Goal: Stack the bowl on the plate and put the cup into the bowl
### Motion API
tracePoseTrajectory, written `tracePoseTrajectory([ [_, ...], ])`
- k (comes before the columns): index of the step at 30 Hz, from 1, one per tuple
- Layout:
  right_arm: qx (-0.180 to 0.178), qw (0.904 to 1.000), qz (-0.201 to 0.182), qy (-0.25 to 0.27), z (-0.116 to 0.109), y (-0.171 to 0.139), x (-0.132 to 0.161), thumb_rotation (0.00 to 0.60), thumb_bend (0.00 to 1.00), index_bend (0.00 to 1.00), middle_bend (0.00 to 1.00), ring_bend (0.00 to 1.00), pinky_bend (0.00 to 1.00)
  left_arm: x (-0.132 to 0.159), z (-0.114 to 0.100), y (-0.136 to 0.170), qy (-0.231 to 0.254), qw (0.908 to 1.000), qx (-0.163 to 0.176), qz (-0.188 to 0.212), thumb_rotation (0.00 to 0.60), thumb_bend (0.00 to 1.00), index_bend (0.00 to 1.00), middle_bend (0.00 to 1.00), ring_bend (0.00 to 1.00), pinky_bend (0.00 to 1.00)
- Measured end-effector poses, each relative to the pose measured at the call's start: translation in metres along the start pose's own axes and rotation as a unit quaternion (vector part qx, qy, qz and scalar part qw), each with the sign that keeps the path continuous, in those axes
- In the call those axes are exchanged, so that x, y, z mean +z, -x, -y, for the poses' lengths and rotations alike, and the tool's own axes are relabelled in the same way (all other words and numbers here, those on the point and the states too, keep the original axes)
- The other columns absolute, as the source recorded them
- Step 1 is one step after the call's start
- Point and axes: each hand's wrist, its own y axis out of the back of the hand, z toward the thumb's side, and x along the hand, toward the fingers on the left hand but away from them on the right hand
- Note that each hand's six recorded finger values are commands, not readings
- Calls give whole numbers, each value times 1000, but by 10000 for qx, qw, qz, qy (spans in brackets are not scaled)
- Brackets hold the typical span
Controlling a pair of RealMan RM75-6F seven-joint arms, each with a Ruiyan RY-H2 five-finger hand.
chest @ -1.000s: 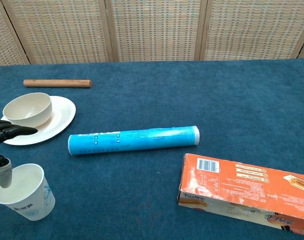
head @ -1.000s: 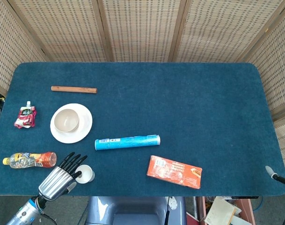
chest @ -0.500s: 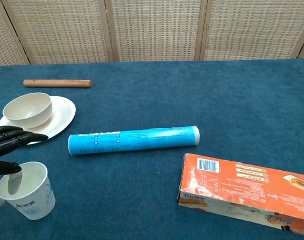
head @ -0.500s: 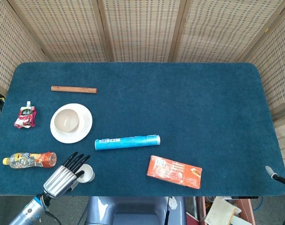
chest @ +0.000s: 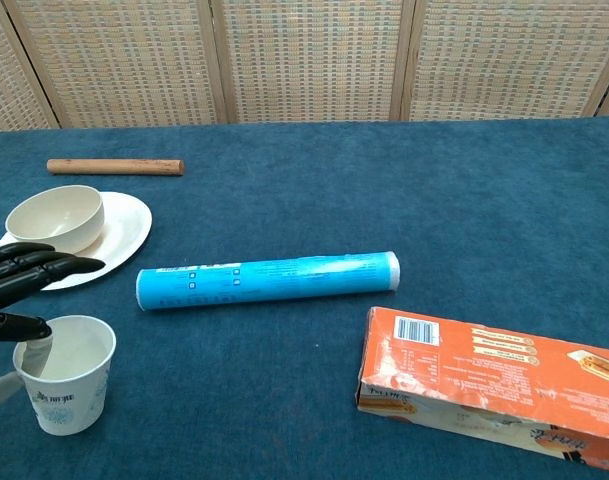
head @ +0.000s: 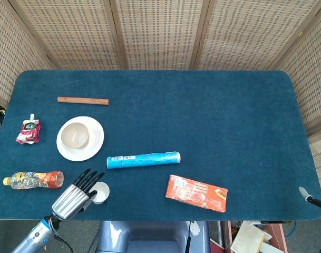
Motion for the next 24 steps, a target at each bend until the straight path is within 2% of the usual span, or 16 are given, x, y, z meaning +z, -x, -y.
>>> tracePoseTrajectory([
  [6, -10, 10000, 13, 15, -1, 0, -1, 600, 170, 0, 0, 0, 0, -10, -11, -2, -12, 9998, 156, -123, 600, 484, 587, 0, 0, 0],
  [14, -14, 10000, 4, 18, -1, 0, -1, 600, 170, 0, 0, 0, 0, -36, -34, -9, -10, 9976, 488, -483, 600, 484, 591, 0, 0, 0],
  [24, 3, 10000, -5, -20, 1, 0, 1, 600, 169, 0, 0, 0, 0, -104, -69, -36, -26, 9850, 1084, -1345, 600, 485, 591, 0, 0, 0],
])
